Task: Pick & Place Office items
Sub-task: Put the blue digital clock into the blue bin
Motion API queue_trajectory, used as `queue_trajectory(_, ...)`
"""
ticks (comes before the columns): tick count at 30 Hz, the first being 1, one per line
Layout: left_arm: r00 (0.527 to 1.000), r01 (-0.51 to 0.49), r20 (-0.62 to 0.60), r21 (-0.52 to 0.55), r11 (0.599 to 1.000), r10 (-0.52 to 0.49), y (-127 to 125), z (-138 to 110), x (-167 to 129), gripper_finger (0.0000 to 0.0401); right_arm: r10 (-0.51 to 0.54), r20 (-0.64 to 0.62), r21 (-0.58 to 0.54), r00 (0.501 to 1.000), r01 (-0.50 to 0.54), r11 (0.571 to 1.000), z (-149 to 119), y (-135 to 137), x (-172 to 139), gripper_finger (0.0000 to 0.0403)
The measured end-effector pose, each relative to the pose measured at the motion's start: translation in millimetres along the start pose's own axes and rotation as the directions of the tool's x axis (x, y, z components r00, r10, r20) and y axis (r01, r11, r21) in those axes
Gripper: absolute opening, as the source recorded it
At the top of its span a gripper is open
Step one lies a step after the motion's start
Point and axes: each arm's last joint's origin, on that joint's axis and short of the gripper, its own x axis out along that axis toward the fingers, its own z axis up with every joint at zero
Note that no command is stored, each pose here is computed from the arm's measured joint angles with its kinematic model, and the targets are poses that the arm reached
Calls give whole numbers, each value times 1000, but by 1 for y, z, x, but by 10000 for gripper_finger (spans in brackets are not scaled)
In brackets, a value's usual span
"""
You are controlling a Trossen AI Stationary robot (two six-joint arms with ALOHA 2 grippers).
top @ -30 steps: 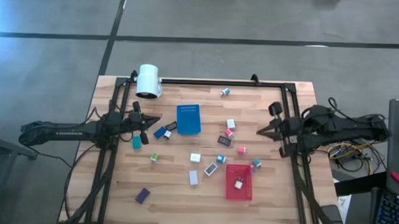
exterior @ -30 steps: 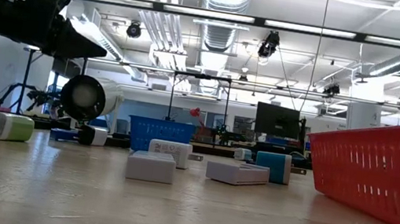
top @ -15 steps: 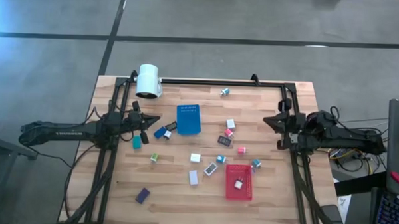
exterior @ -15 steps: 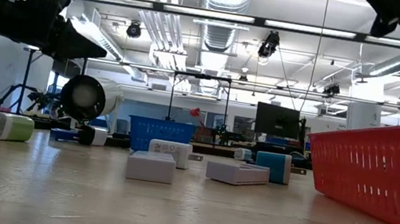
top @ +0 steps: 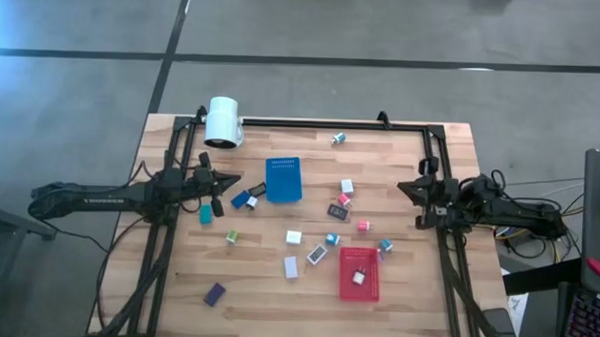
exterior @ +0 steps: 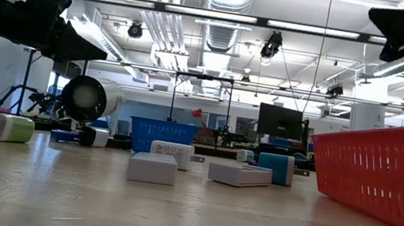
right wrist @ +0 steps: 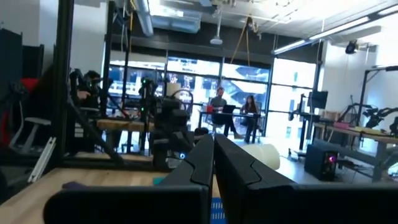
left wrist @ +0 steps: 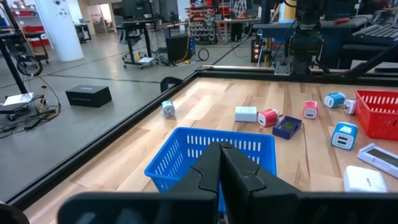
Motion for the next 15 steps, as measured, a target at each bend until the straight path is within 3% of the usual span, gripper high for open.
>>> queue_trajectory(3, 1000, 0, 6, -1, 1000, 0, 0, 1, 0, 12, -14, -39, -19, 999, 14, 1000, -12, 0, 0, 8)
queue_trajectory(8, 1000, -1, 17, 13, 1000, 1, 0, 2, 0, 12, -149, -84, -65, 985, 144, 987, -25, -2, -1, 8)
queue_trajectory(15, 1000, -2, 16, 68, 998, 1, 0, 2, 0, 12, -82, -86, -63, 993, 77, 995, -27, -1, -1, 8)
